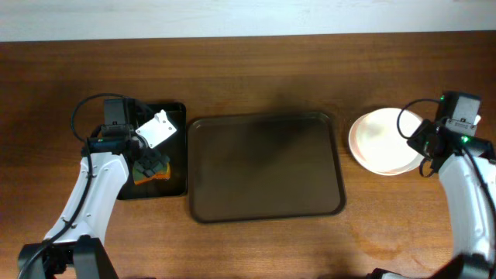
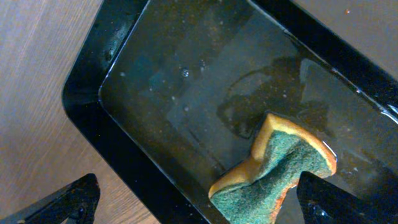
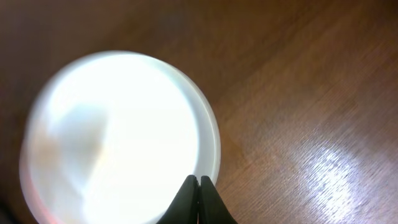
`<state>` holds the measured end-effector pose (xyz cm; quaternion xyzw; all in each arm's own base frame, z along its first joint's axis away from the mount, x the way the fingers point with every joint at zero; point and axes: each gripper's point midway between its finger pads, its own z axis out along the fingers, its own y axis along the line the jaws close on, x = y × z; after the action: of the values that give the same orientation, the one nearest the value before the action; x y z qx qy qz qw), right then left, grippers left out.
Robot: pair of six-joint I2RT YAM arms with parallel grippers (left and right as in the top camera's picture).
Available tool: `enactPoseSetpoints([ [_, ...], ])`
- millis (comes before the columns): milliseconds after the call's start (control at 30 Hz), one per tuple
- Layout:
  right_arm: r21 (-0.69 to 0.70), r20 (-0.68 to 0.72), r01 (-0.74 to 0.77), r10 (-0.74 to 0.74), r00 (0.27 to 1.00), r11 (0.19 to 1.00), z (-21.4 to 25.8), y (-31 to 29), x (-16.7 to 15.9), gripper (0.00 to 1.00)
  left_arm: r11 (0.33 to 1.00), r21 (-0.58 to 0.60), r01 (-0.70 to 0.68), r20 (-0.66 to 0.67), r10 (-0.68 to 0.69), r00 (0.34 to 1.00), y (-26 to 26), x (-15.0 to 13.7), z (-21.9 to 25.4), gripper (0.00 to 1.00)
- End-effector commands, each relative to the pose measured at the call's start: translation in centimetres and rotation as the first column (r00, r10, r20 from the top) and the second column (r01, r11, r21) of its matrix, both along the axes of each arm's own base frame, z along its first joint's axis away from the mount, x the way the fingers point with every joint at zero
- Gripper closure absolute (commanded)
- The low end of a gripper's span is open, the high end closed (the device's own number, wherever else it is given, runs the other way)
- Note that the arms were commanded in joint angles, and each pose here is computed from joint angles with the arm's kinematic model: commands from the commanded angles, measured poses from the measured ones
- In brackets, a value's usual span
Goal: Clean dirty plates on tray and stack at the side
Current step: 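Lower the sponge into the black tray and open left gripper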
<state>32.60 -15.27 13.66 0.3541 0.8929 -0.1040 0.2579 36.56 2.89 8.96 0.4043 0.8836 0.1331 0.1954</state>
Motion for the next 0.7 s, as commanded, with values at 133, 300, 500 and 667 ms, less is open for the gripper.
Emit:
enactPoseSetpoints([
  [133, 0.386, 0.076, -0.247, 0.237, 0.969, 0.889, -3.3, 5.9, 2.0, 0.85, 0.973, 0.066, 0.220, -0.082, -0.214, 0.973, -0.4, -1.3, -0.5, 0.00],
  [300, 0.451, 0.067, -0.317, 0.322, 0.944, 0.834, -3.5, 7.8, 0.9, 0.84, 0.968, 0.027, 0.251, -0.255, -0.236, 0.938, -0.5, -3.4, -5.0, 0.01],
  [500, 0.454, 0.064, -0.315, 0.322, 0.945, 0.834, -3.6, 7.9, 0.8, 0.84, 0.976, -0.057, 0.210, -0.314, -0.218, 0.924, 0.2, -4.3, -7.4, 0.13],
  [667, 0.453, 0.064, -0.315, 0.322, 0.945, 0.834, -3.6, 7.9, 0.8, 0.85, 0.976, -0.052, 0.210, -0.290, -0.216, 0.932, 0.3, -3.6, -7.5, 0.61],
])
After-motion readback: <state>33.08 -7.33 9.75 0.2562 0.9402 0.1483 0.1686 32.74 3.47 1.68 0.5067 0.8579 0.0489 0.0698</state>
